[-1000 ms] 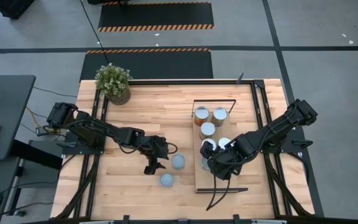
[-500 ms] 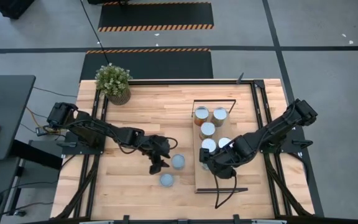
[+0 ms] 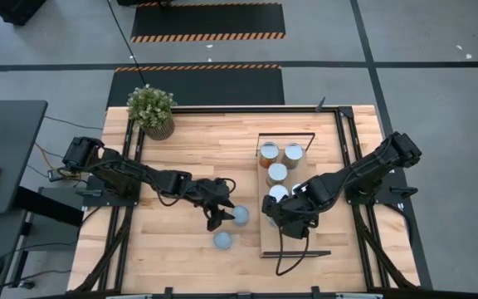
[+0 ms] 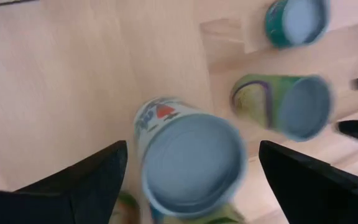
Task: Pick and place cans onto a shelf
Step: Move the canned mixed vegetables in between the canned corn and canned oranges on the shelf
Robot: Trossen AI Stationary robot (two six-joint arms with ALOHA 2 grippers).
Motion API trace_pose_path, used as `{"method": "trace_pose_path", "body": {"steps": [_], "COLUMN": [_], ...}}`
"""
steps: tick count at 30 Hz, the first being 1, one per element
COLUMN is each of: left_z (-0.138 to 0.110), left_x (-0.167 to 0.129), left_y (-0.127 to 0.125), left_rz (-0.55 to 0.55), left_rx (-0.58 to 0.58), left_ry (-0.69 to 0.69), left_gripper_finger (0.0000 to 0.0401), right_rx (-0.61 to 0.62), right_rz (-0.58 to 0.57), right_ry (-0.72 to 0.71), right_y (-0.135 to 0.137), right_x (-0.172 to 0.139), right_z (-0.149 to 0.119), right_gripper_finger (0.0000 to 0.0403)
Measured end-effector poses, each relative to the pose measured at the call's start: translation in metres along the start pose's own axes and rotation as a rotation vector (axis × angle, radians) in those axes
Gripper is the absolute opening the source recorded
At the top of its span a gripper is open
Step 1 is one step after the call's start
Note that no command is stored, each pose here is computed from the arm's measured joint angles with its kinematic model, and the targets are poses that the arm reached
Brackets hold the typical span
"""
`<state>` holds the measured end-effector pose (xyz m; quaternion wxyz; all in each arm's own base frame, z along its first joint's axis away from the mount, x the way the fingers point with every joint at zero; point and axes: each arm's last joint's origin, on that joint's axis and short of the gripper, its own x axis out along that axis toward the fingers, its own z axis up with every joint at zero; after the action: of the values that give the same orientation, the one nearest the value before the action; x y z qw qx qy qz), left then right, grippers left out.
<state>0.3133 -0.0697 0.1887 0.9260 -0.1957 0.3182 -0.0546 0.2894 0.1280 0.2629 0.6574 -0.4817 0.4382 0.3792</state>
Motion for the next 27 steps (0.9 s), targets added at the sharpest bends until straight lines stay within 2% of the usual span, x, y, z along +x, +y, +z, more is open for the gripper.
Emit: {"method": "trace_pose_path", "body": {"steps": [2, 7, 14, 20, 27], "left_z": [0.000, -0.002, -0.010, -0.013, -0.013], "left_x": [0.000, 0.000, 0.000, 0.000, 0.000], "left_y": [-0.003, -0.013, -0.027, -0.031, -0.031], "left_rz": [0.010, 0.037, 0.033, 0.025, 0.025], "left_rx": [0.011, 0.033, 0.061, 0.070, 0.070], "left_ry": [-0.026, -0.067, -0.068, -0.058, -0.057], "left_gripper_finger": [0.0222, 0.0222, 0.0222, 0.0222, 0.0222], "right_rx": [0.028, 0.024, 0.037, 0.071, 0.054], "right_rz": [0.035, -0.005, -0.018, -0.015, -0.029], "right_ry": [0.018, 0.080, 0.098, 0.141, 0.240], "right_y": [0.000, -0.006, -0.003, 0.008, 0.035], "right_x": [0.007, 0.021, 0.021, 0.019, 0.016], "right_z": [-0.001, 0.000, 0.003, 0.011, 0.029], "right_gripper_finger": [0.0372, 0.0372, 0.0372, 0.0372, 0.0372]}}
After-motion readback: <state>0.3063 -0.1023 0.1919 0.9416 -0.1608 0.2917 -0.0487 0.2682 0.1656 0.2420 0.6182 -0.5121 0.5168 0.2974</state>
